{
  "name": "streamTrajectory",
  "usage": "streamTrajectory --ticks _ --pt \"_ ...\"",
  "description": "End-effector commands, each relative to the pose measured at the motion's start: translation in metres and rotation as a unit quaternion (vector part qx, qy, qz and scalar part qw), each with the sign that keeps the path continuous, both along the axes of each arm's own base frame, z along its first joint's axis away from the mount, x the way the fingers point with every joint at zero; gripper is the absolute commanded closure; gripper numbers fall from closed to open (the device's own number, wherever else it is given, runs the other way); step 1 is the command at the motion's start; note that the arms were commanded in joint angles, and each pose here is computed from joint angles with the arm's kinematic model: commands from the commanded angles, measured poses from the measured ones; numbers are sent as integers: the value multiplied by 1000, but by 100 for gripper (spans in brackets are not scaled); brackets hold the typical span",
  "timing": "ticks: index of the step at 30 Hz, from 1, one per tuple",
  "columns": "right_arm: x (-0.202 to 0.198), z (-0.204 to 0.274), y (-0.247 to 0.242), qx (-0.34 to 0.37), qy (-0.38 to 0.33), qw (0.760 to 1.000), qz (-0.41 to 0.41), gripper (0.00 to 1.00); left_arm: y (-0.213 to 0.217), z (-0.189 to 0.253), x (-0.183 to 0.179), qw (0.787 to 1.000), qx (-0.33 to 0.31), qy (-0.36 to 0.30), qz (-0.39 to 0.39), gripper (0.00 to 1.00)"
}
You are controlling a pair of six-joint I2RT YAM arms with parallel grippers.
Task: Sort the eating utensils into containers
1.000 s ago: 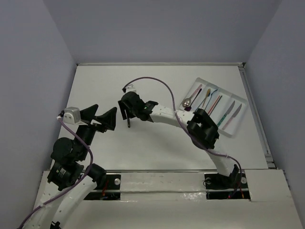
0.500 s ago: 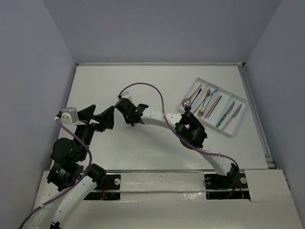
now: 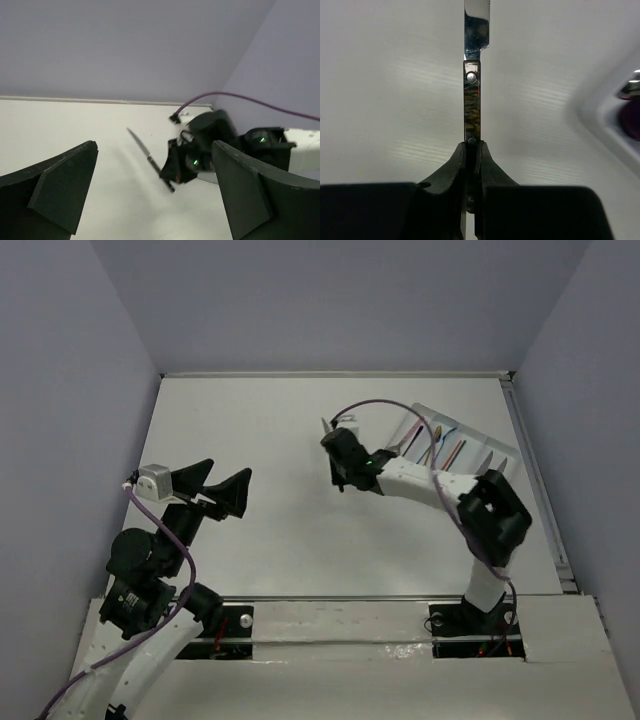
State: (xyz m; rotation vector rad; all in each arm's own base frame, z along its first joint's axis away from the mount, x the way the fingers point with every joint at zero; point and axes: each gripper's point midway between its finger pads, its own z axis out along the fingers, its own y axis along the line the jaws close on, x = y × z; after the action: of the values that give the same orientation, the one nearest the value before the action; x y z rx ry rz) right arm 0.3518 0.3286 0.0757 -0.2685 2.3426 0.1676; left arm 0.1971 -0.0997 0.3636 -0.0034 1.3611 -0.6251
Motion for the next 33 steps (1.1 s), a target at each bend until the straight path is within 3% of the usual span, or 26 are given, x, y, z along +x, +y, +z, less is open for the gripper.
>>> streamTrajectory --ticks 1,2,6,10,14,27,29,30,31,32,33 --pt "41 113 -99 85 -122 983 -111 100 -24 25 -16 995 8 -58 -79 1" --pt "38 116 -153 85 -130 974 -165 100 -27 26 -18 994 10 -61 -88 1" --pt "17 112 -268 96 -137 946 -279 100 -33 24 -18 993 14 -58 -103 1" --pt "-3 100 -350 98 -142 916 -362 100 -38 22 -18 992 21 -55 -113 1" --pt "-5 69 -380 101 -103 912 -385 100 -36 21 -16 993 19 -50 -106 1" --pt "-9 10 -391 98 -44 906 -410 99 -34 18 -12 994 18 -42 -96 1" --pt "-12 10 -395 95 -46 899 -425 88 -34 18 -12 994 19 -41 -96 1" --pt "-15 7 -396 95 -44 897 -430 72 -35 17 -11 994 19 -40 -97 1" --pt "-16 8 -396 95 -45 896 -432 71 -35 16 -11 994 20 -39 -97 1" --pt "-17 8 -396 95 -45 896 -432 58 -36 16 -11 994 20 -39 -99 1" --pt "-18 9 -396 96 -47 896 -431 51 -36 16 -11 994 20 -39 -99 1"
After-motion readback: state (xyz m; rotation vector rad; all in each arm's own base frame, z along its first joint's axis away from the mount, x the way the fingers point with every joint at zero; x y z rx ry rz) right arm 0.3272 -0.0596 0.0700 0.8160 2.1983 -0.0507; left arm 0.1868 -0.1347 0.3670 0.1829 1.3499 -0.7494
